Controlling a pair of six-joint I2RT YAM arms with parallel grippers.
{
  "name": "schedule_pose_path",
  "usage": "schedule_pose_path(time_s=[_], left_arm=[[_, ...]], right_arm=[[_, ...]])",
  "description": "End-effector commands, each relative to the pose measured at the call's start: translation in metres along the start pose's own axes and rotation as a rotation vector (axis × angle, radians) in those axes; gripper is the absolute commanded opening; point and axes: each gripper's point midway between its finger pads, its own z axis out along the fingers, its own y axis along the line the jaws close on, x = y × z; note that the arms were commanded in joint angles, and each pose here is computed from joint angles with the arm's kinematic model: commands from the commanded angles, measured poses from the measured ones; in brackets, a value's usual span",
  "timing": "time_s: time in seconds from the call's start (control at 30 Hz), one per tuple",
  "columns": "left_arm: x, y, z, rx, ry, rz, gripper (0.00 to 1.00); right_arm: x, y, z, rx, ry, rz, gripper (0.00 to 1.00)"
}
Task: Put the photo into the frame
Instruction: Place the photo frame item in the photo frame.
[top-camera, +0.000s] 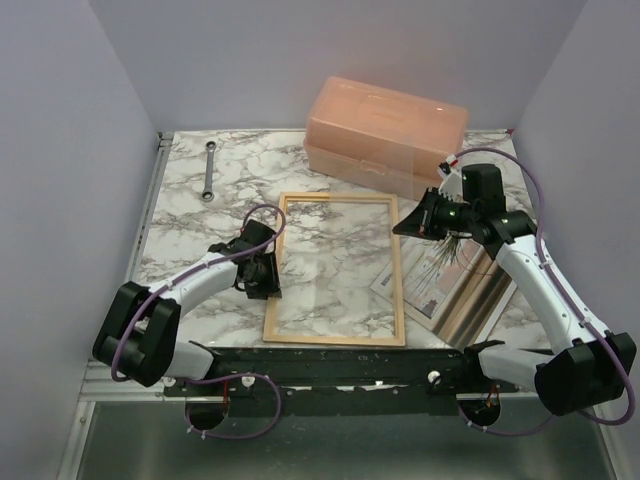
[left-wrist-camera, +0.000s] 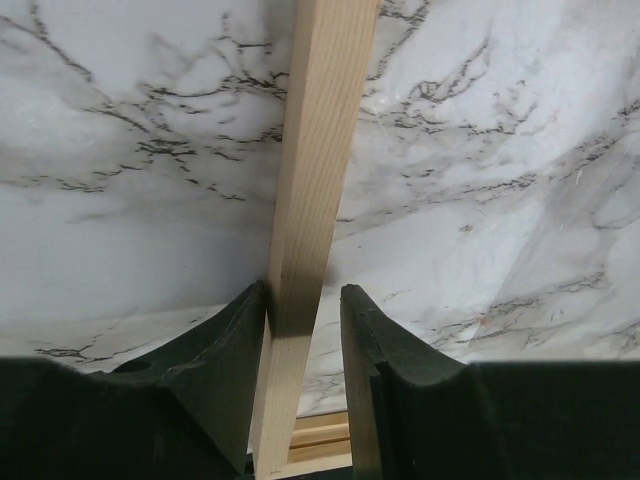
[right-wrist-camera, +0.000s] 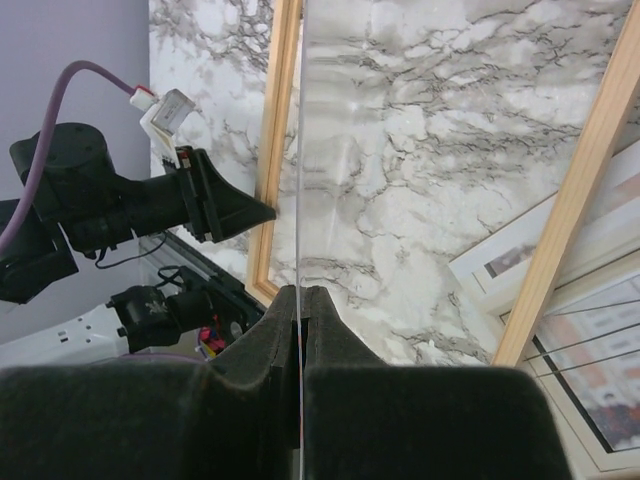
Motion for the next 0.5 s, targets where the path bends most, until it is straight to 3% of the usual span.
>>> schedule_pose_path(time_s=[0.0, 0.17, 0.47], left_arm=[[0.001, -0.011, 0.003, -0.017, 0.005, 0.038, 0.36], [0.004, -0.021, -0.001, 0.009, -0.001, 0.059, 0.38], [-0.002, -0.025, -0.026, 0.103, -0.084, 0.048, 0.7]], right_arm=[[-0.001, -0.002, -0.007, 0.032, -0.007, -0.009, 0.0], [-0.001, 0.002, -0.007, 0.013, 0.002, -0.013, 0.0], [-0.003, 0.024, -0.01, -0.095, 0.02, -0.028, 0.0]])
